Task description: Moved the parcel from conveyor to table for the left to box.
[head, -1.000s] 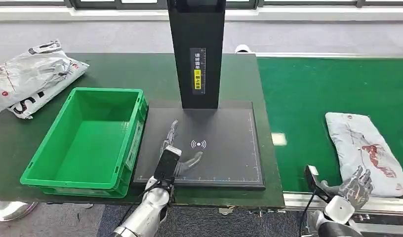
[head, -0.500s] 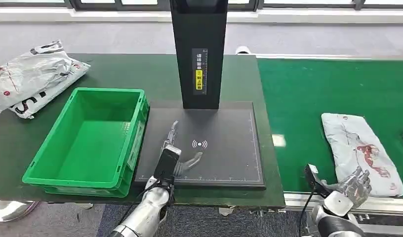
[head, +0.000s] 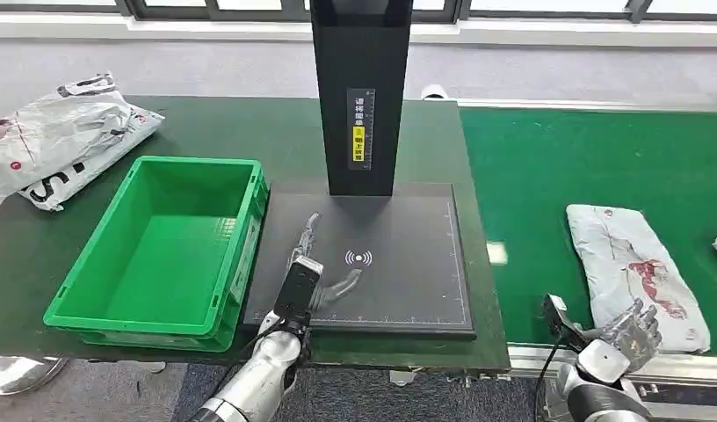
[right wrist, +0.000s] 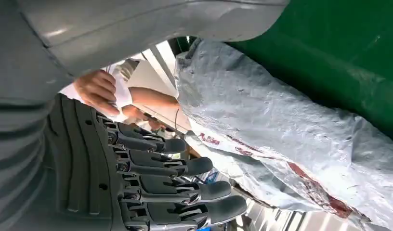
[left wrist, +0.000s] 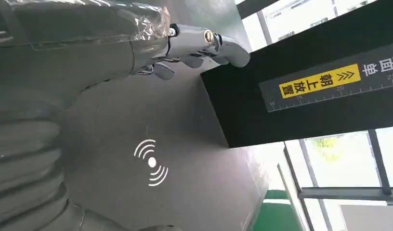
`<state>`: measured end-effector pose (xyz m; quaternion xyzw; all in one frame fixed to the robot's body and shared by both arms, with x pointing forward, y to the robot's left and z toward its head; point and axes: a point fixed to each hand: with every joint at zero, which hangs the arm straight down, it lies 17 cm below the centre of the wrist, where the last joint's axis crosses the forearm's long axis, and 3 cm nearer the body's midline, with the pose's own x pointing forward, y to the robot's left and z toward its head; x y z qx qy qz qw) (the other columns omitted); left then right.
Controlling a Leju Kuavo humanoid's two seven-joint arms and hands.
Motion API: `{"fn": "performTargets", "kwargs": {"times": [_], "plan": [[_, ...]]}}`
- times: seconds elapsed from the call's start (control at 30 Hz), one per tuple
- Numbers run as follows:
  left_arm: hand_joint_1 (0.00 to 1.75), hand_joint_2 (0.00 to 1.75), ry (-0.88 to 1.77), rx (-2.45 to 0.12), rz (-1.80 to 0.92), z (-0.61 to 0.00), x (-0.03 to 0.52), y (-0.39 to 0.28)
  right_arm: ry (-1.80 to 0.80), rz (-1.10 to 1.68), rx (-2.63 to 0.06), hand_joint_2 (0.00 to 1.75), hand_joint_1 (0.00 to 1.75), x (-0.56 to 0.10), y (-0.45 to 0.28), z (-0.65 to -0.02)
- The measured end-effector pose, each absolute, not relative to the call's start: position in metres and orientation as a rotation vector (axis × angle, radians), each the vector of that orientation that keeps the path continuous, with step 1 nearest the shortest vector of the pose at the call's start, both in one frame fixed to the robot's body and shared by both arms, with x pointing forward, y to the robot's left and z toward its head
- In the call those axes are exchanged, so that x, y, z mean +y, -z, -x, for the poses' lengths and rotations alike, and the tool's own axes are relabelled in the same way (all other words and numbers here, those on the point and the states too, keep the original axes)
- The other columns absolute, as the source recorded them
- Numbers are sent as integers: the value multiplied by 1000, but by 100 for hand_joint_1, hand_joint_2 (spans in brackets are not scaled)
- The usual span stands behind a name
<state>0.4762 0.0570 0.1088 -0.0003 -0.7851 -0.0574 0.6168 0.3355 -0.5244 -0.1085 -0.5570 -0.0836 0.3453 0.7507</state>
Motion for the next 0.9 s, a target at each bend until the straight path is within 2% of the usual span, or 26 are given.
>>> {"fn": "performTargets", "kwargs": {"times": [0.03, 0.4, 0.7, 0.9], "plan": [[0, 175, 133, -1807, 1, -476, 57, -109, -759, 1210, -176, 175, 175, -524, 109, -335], [0, 175, 137, -1814, 2, -479, 57, -110, -645, 900, -258, 175, 175, -505, 145, -330], [0, 175, 131, -1809, 1, -479, 58, -108, -604, 847, -242, 175, 175, -505, 150, -325], [0, 175, 128, -1804, -9, -480, 60, -107, -607, 921, -294, 175, 175, -510, 141, -333]]}}
